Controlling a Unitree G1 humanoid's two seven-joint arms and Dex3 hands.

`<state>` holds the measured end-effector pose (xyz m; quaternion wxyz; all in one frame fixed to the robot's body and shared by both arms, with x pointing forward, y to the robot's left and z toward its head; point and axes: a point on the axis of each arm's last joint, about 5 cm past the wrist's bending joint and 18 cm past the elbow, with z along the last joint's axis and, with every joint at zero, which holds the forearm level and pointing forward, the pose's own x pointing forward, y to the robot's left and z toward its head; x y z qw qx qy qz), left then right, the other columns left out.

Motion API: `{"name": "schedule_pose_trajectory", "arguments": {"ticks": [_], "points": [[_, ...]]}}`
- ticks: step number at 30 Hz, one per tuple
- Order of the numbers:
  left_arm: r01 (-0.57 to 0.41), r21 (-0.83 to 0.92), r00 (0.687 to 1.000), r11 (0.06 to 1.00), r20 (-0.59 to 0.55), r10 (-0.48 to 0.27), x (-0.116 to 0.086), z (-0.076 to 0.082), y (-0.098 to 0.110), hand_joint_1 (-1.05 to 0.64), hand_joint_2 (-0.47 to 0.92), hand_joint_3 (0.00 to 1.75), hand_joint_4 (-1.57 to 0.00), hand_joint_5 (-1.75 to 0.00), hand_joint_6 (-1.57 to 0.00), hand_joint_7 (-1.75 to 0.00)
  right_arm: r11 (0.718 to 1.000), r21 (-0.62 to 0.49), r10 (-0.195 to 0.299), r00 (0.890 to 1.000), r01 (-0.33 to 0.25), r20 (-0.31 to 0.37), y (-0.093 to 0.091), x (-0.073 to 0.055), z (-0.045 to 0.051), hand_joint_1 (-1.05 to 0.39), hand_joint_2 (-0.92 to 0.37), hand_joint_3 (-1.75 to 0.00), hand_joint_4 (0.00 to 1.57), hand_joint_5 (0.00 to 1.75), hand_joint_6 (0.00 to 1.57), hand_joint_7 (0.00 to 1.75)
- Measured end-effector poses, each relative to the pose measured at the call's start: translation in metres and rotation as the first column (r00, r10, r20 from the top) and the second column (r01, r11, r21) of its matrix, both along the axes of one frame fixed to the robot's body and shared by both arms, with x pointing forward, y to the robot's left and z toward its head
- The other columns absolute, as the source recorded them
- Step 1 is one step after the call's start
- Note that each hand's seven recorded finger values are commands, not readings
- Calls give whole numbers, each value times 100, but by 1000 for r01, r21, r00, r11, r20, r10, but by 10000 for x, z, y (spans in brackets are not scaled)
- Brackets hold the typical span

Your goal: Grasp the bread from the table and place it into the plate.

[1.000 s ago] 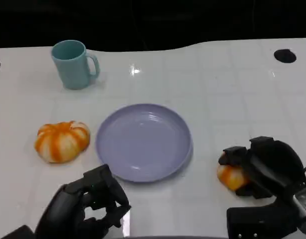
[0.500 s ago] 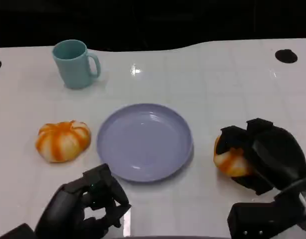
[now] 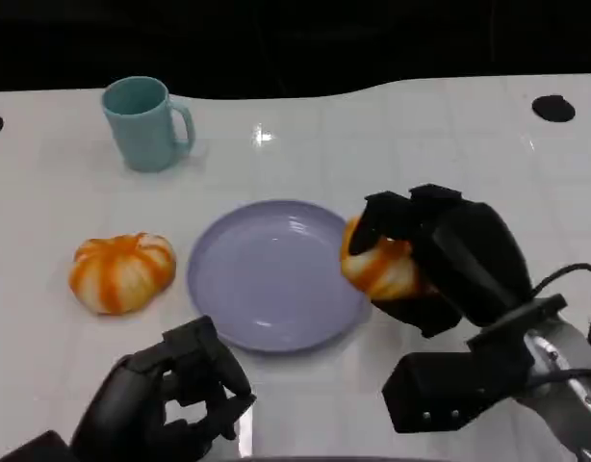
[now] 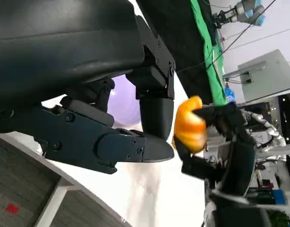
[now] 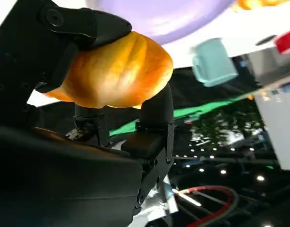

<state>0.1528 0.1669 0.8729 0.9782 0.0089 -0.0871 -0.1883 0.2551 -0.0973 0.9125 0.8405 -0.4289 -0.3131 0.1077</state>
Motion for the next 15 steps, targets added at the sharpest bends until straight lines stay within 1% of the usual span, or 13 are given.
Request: {"name": "schedule_pose_trajectory", "arguments": {"ticks": [3,6,9,11,15], "points": [[3,0,1000,1000,-1,-3,-1,-6,-9,-52,92,34,-69,-175,-58,-160,999,9,35,999,-35,1,109,51,35,-20,-25,-140,101,175,74,175],[6,-3,1000,1000,2,-6,-4,-8,-20,-52,92,34,-69,-175,-59,-160,997,2,77,997,-77,-11,216,109,78,-19,-26,-138,99,175,73,174],[12,-7,1000,1000,2,-12,-4,-9,-36,-52,92,33,-70,-175,-59,-161,993,-5,121,992,-121,-47,330,157,112,-19,-27,-137,98,175,71,174],[11,-7,1000,1000,1,-11,-7,-11,-36,-51,92,34,-69,-175,-58,-161,990,-2,138,988,-139,-68,377,181,123,-19,-29,-131,97,175,70,175],[14,-5,1000,1000,-1,-14,-11,-13,-42,-50,92,34,-68,-175,-57,-161,987,-25,153,980,-157,-125,484,250,114,-15,-29,-130,97,175,72,172]]}}
